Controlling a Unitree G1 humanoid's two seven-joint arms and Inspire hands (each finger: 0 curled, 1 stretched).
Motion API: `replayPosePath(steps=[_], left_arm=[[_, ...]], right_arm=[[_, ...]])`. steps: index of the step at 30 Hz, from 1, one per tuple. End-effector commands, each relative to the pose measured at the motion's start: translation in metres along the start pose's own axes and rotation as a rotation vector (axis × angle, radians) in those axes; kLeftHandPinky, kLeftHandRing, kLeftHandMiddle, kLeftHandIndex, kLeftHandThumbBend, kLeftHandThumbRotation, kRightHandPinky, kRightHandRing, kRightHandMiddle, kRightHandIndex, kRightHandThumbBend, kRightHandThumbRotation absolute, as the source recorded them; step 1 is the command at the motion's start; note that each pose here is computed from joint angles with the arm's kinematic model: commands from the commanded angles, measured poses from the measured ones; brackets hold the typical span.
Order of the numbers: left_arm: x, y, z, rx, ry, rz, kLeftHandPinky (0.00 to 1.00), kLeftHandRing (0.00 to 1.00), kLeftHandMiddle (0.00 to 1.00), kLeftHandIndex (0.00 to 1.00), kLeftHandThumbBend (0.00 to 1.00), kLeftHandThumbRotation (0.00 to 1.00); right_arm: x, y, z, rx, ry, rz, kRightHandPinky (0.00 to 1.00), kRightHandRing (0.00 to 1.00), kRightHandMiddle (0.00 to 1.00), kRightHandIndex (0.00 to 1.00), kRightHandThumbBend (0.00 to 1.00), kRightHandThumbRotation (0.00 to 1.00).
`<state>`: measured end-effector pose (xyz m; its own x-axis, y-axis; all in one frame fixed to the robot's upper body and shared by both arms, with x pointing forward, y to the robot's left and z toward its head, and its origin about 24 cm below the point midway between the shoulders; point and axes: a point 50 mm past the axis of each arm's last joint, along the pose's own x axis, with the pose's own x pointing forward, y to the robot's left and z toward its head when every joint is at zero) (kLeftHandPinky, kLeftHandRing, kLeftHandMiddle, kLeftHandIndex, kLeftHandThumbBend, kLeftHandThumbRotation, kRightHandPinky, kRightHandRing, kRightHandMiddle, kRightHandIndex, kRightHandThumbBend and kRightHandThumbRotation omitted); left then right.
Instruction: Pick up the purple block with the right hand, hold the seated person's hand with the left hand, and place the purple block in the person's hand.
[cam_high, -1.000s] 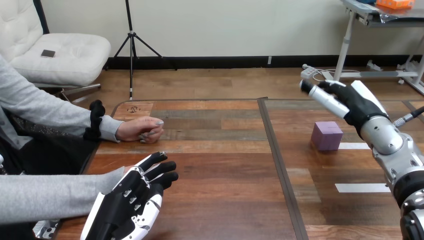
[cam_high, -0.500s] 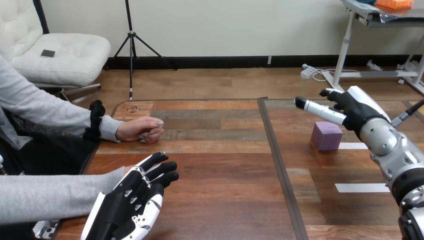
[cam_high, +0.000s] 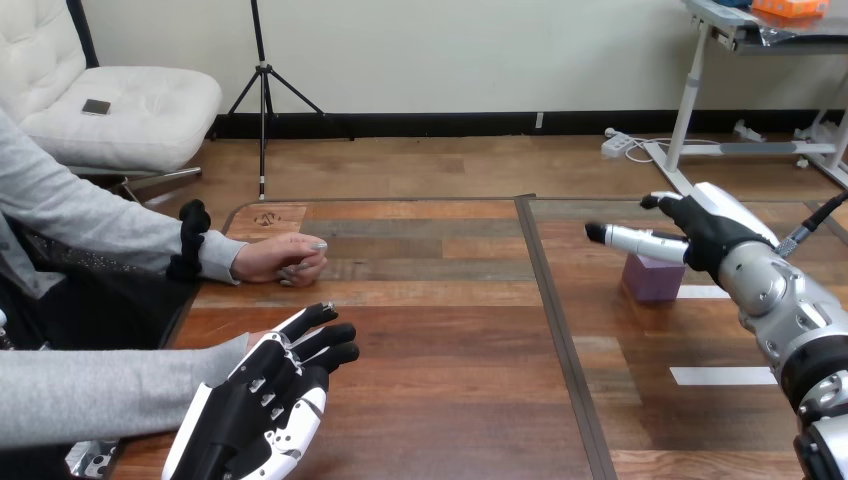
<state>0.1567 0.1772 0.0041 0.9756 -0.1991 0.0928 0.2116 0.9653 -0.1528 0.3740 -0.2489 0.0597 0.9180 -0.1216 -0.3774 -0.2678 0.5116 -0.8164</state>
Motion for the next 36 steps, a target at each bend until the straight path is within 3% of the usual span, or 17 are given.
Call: replayPosePath(steps=[1, 7, 14, 36], left_arm=[[0.014, -0.005, 0.016, -0.007, -0.092, -0.025, 0.9, 0.79, 0.78, 0.82, 0.06, 0.07], [0.014, -0.006, 0.016, -0.012, -0.096, -0.026, 0.91, 0.79, 0.78, 0.82, 0.06, 0.06], [0.016, -0.007, 0.014, -0.095, -0.11, -0.04, 0.96, 0.8, 0.79, 0.83, 0.04, 0.05], [0.017, -0.005, 0.01, -0.135, -0.115, -0.049, 1.0, 0.82, 0.81, 0.84, 0.0, 0.06]], right_arm=[[0.001, -0.027, 0.018, -0.035, -0.041, -0.082, 0.88, 0.96, 0.97, 0.92, 0.84, 0.75], [0.002, -0.022, 0.016, -0.073, -0.036, -0.057, 0.89, 0.96, 0.97, 0.92, 0.83, 0.75], [0.002, -0.016, 0.014, -0.092, -0.026, -0.036, 0.89, 0.96, 0.97, 0.92, 0.81, 0.73], [0.001, 0.001, 0.007, -0.121, -0.012, 0.024, 0.87, 0.94, 0.96, 0.91, 0.75, 0.69]])
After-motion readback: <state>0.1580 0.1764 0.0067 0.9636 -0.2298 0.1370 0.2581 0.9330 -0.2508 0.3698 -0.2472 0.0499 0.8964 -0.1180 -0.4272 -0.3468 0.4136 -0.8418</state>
